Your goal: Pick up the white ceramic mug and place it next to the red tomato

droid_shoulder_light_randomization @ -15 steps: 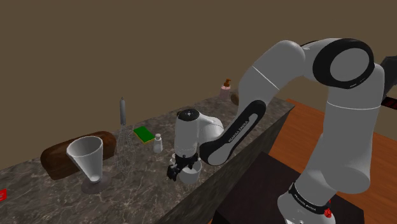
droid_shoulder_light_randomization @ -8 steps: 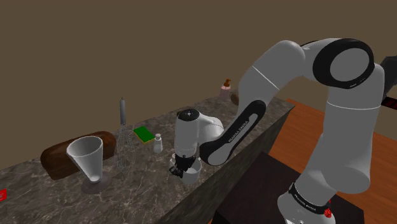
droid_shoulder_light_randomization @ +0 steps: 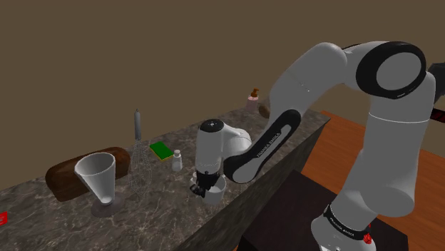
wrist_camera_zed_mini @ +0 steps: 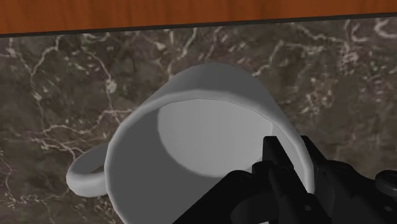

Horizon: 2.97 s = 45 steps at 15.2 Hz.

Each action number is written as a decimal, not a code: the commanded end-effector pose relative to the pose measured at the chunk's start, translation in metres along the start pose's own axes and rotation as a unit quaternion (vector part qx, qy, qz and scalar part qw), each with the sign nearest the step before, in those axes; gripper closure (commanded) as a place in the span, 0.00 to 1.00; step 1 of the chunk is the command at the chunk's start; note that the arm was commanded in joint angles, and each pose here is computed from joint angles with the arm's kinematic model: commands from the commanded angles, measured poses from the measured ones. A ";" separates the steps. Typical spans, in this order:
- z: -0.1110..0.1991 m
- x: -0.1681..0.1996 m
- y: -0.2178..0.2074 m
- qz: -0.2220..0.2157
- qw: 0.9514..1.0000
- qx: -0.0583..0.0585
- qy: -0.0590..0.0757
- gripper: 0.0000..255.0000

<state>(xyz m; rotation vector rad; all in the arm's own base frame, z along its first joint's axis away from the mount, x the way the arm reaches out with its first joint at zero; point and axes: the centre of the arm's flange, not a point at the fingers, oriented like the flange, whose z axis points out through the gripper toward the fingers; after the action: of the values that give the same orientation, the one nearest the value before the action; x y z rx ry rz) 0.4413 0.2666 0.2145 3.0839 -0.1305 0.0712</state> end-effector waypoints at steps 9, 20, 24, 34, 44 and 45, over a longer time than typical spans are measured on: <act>-0.052 0.002 0.003 0.000 1.000 0.000 0.000 1.00; -0.110 0.005 0.006 0.000 1.000 0.000 0.000 1.00; -0.131 0.006 0.007 0.000 1.000 0.000 0.000 1.00; -0.141 0.034 0.096 0.000 1.000 0.000 0.000 1.00; -0.133 0.074 0.222 0.000 1.000 0.000 0.000 1.00; -0.132 0.078 0.234 0.000 1.000 0.000 0.000 1.00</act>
<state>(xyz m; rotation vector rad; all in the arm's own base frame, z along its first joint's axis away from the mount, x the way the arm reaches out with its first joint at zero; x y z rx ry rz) 0.4891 0.0479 0.3600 3.0840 -0.1327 0.0702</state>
